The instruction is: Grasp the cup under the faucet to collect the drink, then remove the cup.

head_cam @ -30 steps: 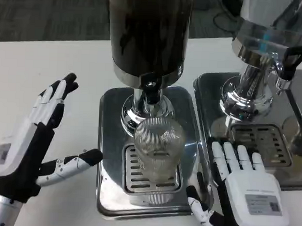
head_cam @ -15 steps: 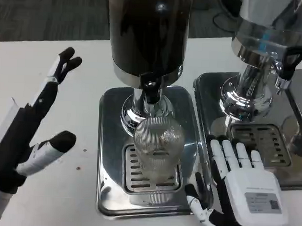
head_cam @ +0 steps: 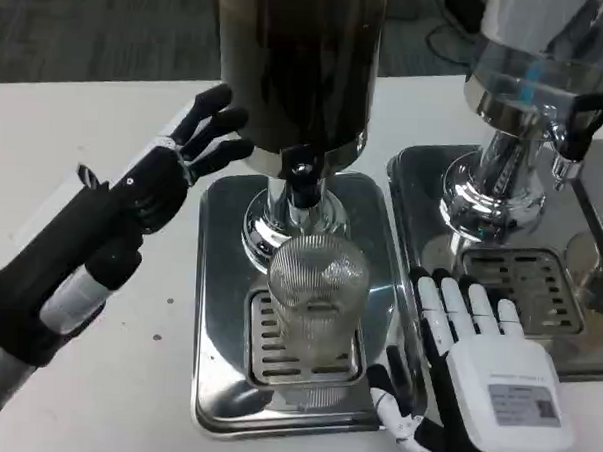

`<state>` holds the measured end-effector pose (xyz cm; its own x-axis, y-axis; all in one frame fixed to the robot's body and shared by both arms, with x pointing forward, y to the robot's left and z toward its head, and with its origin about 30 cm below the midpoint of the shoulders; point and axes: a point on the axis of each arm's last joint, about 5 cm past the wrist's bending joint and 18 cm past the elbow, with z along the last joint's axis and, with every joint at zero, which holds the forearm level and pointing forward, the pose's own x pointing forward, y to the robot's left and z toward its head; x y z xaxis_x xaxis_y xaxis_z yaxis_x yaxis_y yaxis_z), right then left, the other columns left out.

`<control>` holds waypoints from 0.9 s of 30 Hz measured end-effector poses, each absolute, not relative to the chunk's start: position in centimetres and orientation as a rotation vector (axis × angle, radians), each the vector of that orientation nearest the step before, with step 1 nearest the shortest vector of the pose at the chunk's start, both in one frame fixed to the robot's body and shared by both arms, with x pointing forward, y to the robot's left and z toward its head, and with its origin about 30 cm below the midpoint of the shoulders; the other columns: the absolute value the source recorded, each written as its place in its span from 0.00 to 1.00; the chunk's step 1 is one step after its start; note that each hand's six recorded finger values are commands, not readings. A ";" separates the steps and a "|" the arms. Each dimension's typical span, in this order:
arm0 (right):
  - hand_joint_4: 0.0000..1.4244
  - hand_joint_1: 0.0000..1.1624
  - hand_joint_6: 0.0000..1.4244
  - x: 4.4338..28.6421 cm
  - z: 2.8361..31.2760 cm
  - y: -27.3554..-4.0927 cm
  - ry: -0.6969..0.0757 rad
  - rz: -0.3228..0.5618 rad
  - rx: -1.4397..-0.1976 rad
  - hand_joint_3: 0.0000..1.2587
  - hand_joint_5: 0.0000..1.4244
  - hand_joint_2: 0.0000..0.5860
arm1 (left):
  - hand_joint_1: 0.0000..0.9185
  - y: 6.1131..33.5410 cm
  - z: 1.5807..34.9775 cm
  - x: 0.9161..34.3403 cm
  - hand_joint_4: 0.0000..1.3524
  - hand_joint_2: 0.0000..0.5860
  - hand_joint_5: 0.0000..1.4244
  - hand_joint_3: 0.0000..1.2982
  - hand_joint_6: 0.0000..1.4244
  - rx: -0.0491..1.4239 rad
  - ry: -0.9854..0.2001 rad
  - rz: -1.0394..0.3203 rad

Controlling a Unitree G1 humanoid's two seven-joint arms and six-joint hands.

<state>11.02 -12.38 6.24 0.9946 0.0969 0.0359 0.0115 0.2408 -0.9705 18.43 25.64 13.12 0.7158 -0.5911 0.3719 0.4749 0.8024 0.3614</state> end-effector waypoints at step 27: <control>0.00 0.12 0.00 10.9 5.9 -12.2 -0.075 0.040 -1.299 0.00 0.00 0.62 | 0.00 24.0 14.0 21.0 0.02 0.13 0.18 0.12 0.14 0.291 -0.483 -0.716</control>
